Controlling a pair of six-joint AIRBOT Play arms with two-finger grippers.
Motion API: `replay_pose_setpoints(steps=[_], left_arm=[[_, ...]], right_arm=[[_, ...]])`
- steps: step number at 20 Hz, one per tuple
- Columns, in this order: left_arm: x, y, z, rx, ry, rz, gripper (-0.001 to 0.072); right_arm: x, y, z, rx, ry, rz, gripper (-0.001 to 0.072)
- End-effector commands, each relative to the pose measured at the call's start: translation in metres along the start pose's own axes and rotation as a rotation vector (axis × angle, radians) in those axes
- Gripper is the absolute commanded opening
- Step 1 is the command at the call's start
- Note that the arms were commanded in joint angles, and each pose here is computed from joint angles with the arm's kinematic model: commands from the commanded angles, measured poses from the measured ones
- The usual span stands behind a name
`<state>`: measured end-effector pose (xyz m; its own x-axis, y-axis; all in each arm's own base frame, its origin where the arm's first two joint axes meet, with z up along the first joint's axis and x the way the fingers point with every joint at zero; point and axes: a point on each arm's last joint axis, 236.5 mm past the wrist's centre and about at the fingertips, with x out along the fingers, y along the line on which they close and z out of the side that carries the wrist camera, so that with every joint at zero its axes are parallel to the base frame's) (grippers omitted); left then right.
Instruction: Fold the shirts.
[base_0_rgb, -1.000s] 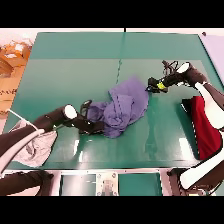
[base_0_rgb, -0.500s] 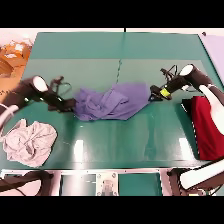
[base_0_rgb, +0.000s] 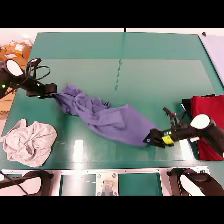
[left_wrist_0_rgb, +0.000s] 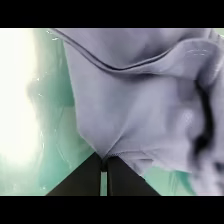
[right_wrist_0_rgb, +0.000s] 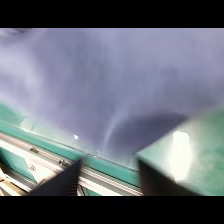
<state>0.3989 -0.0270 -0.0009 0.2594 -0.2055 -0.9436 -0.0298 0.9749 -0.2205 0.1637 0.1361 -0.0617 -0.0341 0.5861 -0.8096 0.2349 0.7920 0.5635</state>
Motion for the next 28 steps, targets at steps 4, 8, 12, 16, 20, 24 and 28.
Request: replay_pose_setpoints(steps=[4, 8, 12, 16, 20, 24, 28], left_arm=[[0.004, 0.001, -0.020, 0.057, 0.096, -0.013, 0.0031], [0.004, 0.001, -0.015, 0.057, 0.079, -0.012, 0.0032], [0.004, 0.001, -0.014, 0.058, 0.072, -0.011, 0.0031], [0.004, 0.001, -0.017, 0.084, 0.084, -0.013, 0.0031], [0.004, 0.001, -0.016, 0.089, 0.083, -0.013, 0.0032], [-0.001, 0.013, -0.018, 0.122, 0.089, 0.036, 0.0031], [-0.035, 0.068, -0.018, 0.152, 0.076, 0.299, 0.0031]], right_arm=[[-0.075, 0.008, 0.072, -0.174, -0.334, -0.080, 0.0573], [-0.035, 0.068, 0.083, -0.221, -0.253, 0.099, 0.0569], [0.056, 0.091, 0.094, -0.296, -0.144, 0.052, 0.0569], [0.100, 0.133, 0.123, -0.320, -0.055, 0.084, 0.0568], [0.115, 0.159, 0.131, -0.342, 0.017, 0.124, 0.0459], [0.085, 0.173, 0.149, -0.419, -0.005, 0.157, 0.0013], [-0.020, 0.106, 0.220, -0.326, -0.178, -0.024, 0.0012]])
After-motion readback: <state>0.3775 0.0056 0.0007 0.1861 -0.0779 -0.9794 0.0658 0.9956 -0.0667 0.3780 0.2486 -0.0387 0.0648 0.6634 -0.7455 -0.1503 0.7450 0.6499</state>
